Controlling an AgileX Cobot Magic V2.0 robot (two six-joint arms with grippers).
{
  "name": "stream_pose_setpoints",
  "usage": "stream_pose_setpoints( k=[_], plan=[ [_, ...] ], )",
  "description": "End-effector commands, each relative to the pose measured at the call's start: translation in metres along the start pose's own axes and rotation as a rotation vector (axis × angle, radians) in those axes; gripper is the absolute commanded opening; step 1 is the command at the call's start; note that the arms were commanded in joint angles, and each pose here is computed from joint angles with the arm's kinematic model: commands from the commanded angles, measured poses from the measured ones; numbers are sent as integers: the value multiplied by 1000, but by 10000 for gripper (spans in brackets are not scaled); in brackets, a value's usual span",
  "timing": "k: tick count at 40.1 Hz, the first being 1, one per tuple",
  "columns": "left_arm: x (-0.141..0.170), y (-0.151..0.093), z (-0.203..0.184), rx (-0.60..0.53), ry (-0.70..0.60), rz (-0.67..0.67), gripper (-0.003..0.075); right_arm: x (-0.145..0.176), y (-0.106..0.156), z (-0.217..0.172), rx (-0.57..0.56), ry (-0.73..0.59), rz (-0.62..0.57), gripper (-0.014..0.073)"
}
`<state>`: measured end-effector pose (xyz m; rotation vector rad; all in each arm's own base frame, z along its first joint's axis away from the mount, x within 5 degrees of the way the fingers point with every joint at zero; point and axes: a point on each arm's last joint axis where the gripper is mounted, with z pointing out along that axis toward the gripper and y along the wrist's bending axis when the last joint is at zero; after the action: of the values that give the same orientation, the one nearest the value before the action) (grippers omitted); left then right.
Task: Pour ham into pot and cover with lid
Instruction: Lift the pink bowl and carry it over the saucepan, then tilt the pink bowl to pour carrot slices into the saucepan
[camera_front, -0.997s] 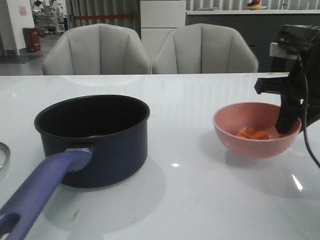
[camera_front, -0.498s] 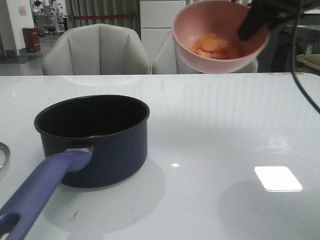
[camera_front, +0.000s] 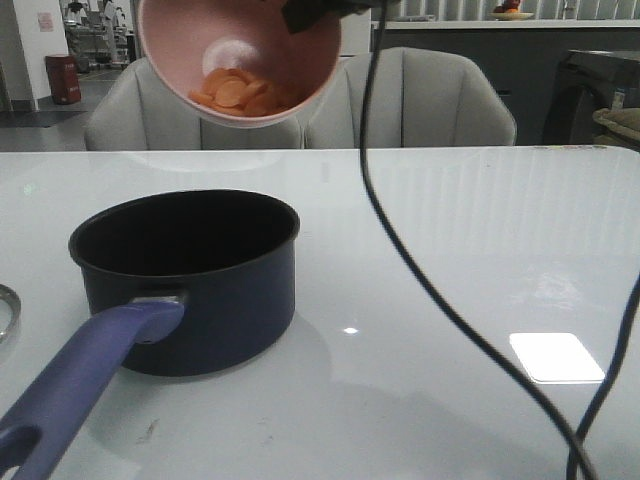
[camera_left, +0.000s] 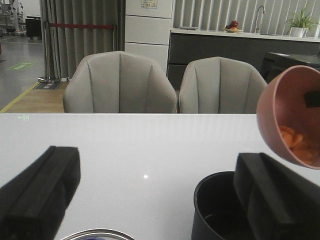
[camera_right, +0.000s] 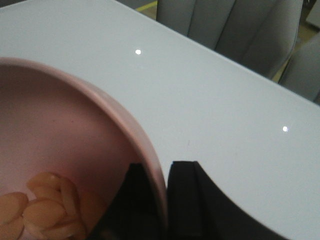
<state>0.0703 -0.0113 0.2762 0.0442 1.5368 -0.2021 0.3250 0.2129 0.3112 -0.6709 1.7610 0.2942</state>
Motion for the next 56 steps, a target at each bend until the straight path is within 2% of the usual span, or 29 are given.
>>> stream_pose_setpoints(
  k=[1,10,16,22,27,39,43,47,51,56],
  plan=[
    [-15,-1,0,1,-95,-12,659,-37,1,-7,46,-275,-106,139],
    [-15,-1,0,1,-95,-12,659,-32,15,10,100,-465,-252,139],
    [-15,-1,0,1,-95,-12,659,-16,22,14,167,-699,-325,139],
    [-15,-1,0,1,-95,-12,659,-3,33,8,168,-961,-399,139],
    [-15,-1,0,1,-95,-12,659,7,39,15,132,-942,-434,139],
    [-15,-1,0,1,-95,-12,659,18,39,24,174,-906,-532,139],
    [-15,-1,0,1,-95,-12,659,18,33,25,203,-887,-439,139],
    [-15,-1,0,1,-95,-12,659,17,18,25,246,-810,-169,139],
    [-15,-1,0,1,-95,-12,659,16,4,25,288,-627,31,139],
    [-15,-1,0,1,-95,-12,659,3,-5,18,244,-398,161,139]
  ],
)
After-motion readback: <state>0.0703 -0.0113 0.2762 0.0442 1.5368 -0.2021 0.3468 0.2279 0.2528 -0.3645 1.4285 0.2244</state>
